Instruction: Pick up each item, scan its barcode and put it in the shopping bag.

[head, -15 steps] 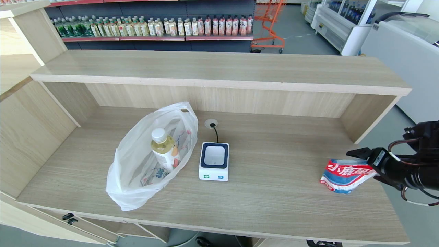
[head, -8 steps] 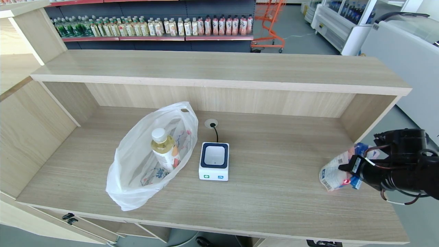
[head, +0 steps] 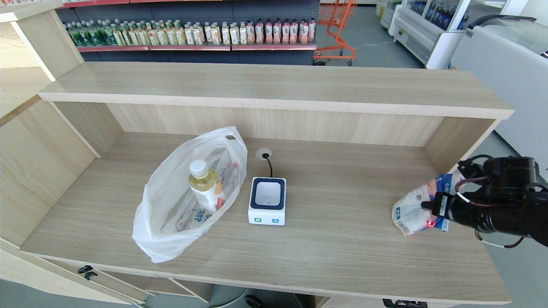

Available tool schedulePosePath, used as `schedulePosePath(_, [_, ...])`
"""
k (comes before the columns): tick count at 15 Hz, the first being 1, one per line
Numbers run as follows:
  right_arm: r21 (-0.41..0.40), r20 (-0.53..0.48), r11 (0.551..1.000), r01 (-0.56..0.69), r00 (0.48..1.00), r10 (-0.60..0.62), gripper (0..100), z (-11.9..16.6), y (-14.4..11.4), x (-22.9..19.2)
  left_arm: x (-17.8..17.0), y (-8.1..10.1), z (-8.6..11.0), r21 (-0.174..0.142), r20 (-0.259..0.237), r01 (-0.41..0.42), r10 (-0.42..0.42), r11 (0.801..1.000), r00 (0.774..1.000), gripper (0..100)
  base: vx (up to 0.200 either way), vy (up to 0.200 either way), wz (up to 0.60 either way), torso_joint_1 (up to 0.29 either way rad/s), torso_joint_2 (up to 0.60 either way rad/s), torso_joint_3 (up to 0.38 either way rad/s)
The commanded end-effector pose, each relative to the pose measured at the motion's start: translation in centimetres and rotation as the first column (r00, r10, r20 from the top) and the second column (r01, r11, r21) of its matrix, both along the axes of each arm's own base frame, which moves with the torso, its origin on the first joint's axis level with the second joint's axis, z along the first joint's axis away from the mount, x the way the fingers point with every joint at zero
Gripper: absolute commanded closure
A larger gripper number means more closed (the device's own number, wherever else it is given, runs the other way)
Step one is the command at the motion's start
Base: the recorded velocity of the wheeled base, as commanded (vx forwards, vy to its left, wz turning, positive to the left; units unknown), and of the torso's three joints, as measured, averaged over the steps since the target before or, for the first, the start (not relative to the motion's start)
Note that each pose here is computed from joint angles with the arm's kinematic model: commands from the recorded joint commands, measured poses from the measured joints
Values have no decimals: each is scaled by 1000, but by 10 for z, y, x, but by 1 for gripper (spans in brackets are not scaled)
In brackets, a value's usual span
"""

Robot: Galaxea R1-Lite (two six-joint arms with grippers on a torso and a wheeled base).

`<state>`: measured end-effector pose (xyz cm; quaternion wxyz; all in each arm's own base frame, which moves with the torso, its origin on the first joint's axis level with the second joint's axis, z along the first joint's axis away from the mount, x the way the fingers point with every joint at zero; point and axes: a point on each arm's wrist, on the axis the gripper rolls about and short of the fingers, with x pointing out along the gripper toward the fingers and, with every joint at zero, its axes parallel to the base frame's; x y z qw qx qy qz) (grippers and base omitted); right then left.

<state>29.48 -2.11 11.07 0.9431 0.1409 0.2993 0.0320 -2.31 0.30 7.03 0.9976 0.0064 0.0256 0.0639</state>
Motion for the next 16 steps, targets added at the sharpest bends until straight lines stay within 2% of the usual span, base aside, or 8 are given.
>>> schedulePosePath(1, [-45, 80, 991, -126, 988, 129, 100, 26, 0, -17, 0, 0, 0, 1, -2, -1, 1, 1000, 1000, 0, 0, 0, 0, 0, 0, 0])
schedulePosePath(3, [15, 152, 954, -299, 944, 294, 100, 45, 6, -32, 0, 0, 0, 0, 0, -1, 1, 1000, 1000, 0, 0, 0, 0, 0, 0, 0])
schedulePosePath(5, [99, 255, 841, -532, 830, 496, 100, 67, 14, -52, 0, 0, 0, 1, -2, -1, 1, 1000, 1000, 0, 0, 0, 0, 0, 0, 0])
schedulePosePath(7, [144, 319, 734, -664, 733, 600, 100, 76, 17, -60, 0, 0, 0, 0, -1, -1, 1, 1000, 1000, 0, 0, 0, 0, 0, 0, 0])
schedulePosePath(9, [191, 409, 541, -819, 567, 715, 100, 89, 25, -72, 0, 0, 0, 0, -1, -1, 1, 1000, 1000, 0, 0, 0, 0, 0, 0, 0])
schedulePosePath(10, [213, 426, 483, -849, 525, 736, 100, 95, 32, -77, 0, 0, 0, 0, -1, -1, 1, 1000, 1000, 0, 0, 0, 0, 0, 0, 0])
schedulePosePath(13, [282, 430, 385, -879, 474, 768, 100, 114, 56, -87, 0, 0, 0, 0, 0, -1, 1, 1000, 1000, 0, 0, 0, 0, 0, 0, 0])
schedulePosePath(16, [304, 419, 364, -880, 467, 779, 100, 120, 72, -93, 0, 0, 0, 0, 0, -1, 1, 1000, 1000, 0, 0, 0, 0, 0, 0, 0])
